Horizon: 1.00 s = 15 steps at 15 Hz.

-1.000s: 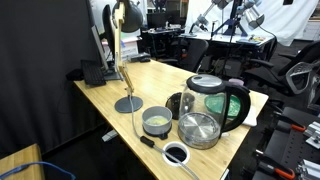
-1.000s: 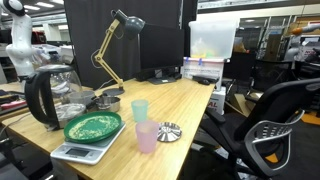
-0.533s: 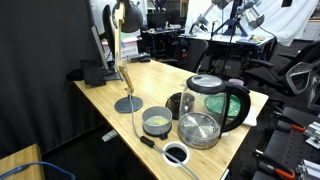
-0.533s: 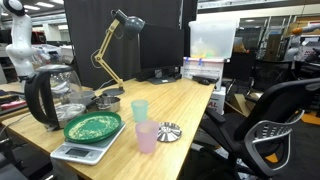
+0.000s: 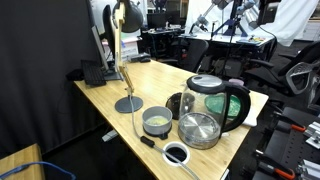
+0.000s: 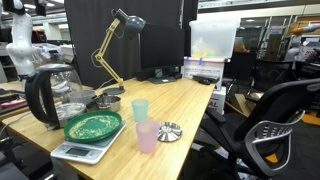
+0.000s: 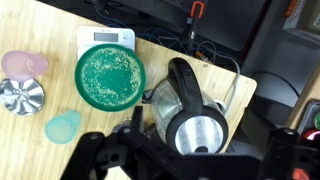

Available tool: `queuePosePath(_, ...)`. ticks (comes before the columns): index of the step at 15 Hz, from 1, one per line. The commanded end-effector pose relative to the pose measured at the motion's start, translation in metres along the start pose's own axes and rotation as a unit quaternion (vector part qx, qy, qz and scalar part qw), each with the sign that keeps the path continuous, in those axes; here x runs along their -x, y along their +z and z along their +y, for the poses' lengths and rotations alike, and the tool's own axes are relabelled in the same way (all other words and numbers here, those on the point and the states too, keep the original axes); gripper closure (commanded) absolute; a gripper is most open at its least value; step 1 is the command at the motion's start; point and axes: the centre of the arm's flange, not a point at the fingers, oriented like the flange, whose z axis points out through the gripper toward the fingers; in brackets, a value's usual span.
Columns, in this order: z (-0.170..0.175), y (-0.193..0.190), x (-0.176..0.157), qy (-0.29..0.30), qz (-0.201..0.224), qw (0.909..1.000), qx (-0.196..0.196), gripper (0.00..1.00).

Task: Move the gray bowl to the right of the silver pot

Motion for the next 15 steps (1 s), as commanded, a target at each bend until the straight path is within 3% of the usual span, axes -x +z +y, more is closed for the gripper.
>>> queuePosePath(1, -0.003, 0.003, -0.004, -0.002, -0.002, 1.0000, 0.002, 0.00)
queuePosePath(9, -0.003, 0.002, -0.003, 0.002, 0.002, 1.0000, -0.006, 0.00)
queuePosePath(15, -0.021, 0.021, -0.048, 0.006, 0.013, 0.9999, 0.003, 0.00)
